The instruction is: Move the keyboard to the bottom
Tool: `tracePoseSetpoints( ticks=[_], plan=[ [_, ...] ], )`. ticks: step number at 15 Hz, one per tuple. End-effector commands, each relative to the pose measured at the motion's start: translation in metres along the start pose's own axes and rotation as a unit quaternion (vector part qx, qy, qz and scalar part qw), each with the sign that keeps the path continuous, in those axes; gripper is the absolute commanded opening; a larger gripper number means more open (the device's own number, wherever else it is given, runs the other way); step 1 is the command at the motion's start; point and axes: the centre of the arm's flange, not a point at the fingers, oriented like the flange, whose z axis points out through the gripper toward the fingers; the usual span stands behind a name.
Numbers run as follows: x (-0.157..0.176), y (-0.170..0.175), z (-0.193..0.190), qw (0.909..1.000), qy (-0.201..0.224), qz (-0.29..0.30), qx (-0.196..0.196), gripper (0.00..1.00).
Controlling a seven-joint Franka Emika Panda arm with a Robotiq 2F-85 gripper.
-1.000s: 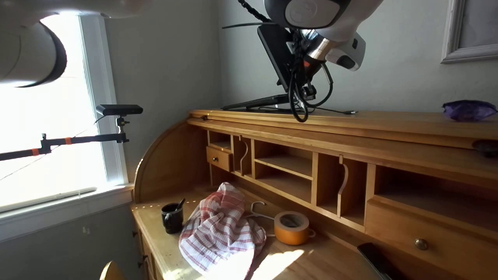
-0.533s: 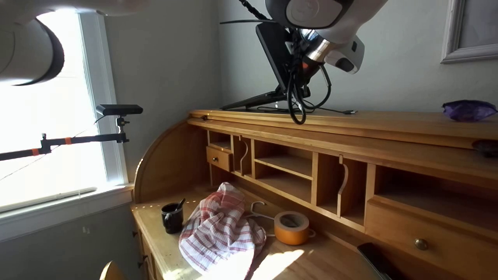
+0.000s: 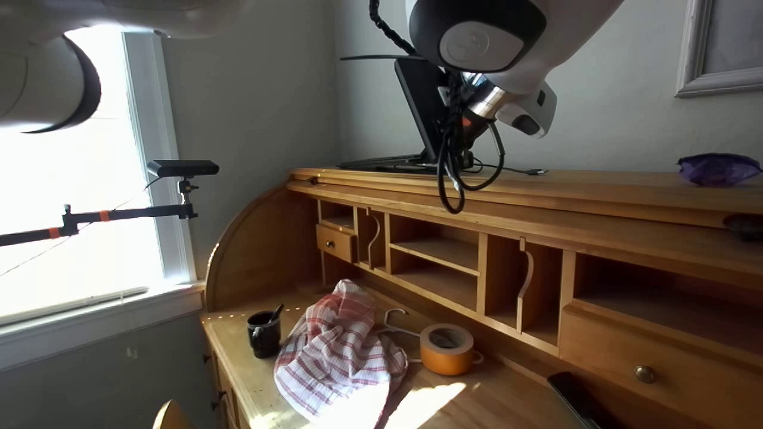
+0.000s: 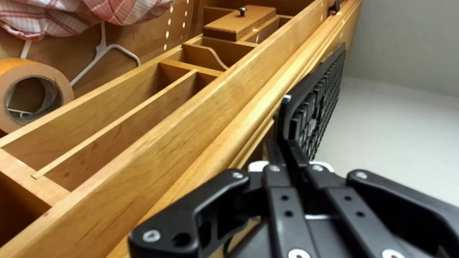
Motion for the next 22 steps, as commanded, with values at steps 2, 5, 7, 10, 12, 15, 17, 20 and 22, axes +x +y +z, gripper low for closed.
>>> tracePoseSetpoints(
  ticks=[2,5,7,10,12,15,17,20,22],
  plan=[
    [0.003,0.008,0.004,0.9999,0.010,0.009,-0.011,0.02],
    [0.005,0.017,0.007,0.9996,0.014,0.015,-0.018,0.02],
    [0.008,0.022,0.008,0.9993,0.021,0.019,-0.023,0.02],
    [0.005,0.021,0.006,0.9990,0.024,0.025,-0.028,0.02],
    [-0.006,0.018,0.002,0.9992,0.012,0.022,-0.031,0.02],
    [-0.023,0.013,-0.007,0.9993,-0.006,0.016,-0.033,0.02],
    [-0.035,0.011,-0.010,0.9989,-0.027,0.015,-0.035,0.02],
    [-0.050,0.011,-0.011,0.9970,-0.062,0.006,-0.046,0.02],
    [-0.055,0.012,-0.010,0.9961,-0.070,0.001,-0.053,0.02]
  ],
)
